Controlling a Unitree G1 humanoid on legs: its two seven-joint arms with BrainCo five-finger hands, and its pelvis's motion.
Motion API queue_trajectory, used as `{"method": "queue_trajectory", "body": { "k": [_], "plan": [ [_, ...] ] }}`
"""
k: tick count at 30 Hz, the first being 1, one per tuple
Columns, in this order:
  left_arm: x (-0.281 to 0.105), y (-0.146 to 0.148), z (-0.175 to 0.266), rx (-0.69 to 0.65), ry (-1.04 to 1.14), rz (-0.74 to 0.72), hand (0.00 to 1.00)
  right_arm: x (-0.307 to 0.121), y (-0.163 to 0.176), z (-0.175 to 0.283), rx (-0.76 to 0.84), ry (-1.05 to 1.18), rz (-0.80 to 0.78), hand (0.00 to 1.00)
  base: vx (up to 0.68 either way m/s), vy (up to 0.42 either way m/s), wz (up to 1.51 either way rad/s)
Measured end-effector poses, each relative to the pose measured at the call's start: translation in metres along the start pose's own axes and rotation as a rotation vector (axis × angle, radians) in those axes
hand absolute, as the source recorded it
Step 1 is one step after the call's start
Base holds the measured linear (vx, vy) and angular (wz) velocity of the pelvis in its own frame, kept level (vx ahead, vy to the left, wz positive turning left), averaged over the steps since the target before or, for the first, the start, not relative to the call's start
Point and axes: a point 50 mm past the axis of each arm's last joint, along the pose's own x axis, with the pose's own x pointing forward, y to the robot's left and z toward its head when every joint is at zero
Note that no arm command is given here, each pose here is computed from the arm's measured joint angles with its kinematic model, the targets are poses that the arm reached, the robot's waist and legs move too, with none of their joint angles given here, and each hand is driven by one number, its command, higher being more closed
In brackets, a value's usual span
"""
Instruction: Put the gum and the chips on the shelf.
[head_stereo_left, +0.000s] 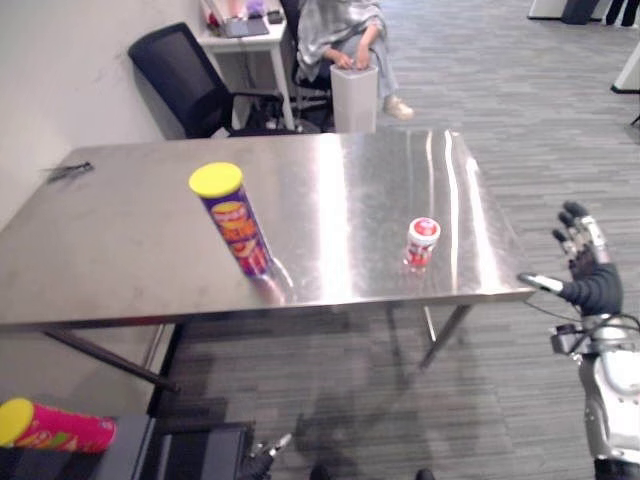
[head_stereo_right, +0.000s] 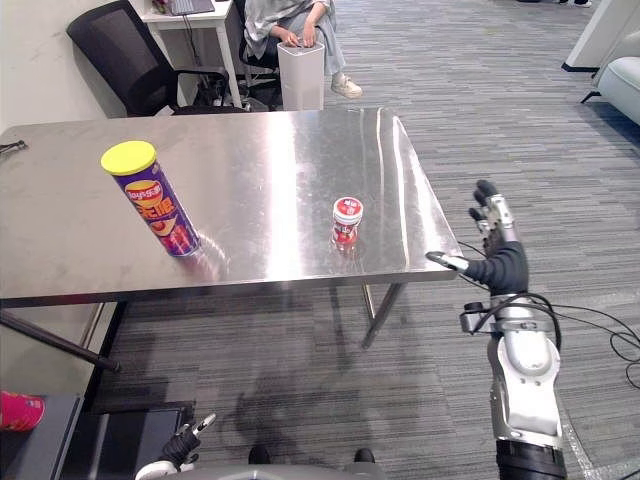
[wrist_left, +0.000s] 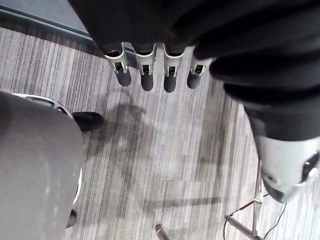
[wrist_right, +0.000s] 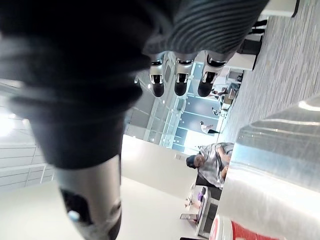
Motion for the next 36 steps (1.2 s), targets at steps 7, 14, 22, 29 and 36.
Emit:
{"method": "queue_trajectory", "body": {
  "k": [7, 14, 22, 29, 36],
  "plan": [
    [0.0, 0.001, 0.0, 0.001, 0.0, 0.001, 0.0, 0.004, 0.017, -0.016, 0.035, 0.058, 0.067, 0.0, -0.08, 0.0, 0.08],
    [0.0, 0.001, 0.004, 0.003, -0.014, 0.004, 0.0, 0.015, 0.017, -0.035, 0.053, 0.127, 0.014, 0.0, 0.0, -0.007, 0.08],
    [0.001, 0.0, 0.006, 0.009, -0.022, 0.005, 0.0, 0.034, 0.029, -0.046, 0.066, 0.16, -0.026, 0.0, 0.04, -0.014, 0.0],
    [0.003, -0.003, 0.012, 0.021, -0.038, -0.004, 0.0, 0.043, 0.04, -0.057, 0.092, 0.217, -0.021, 0.0, -0.02, -0.004, -0.01],
    [0.004, -0.005, 0.014, 0.03, -0.044, -0.009, 0.0, 0.05, 0.046, -0.056, 0.098, 0.213, 0.0, 0.0, -0.01, 0.0, 0.0]
  ]
}}
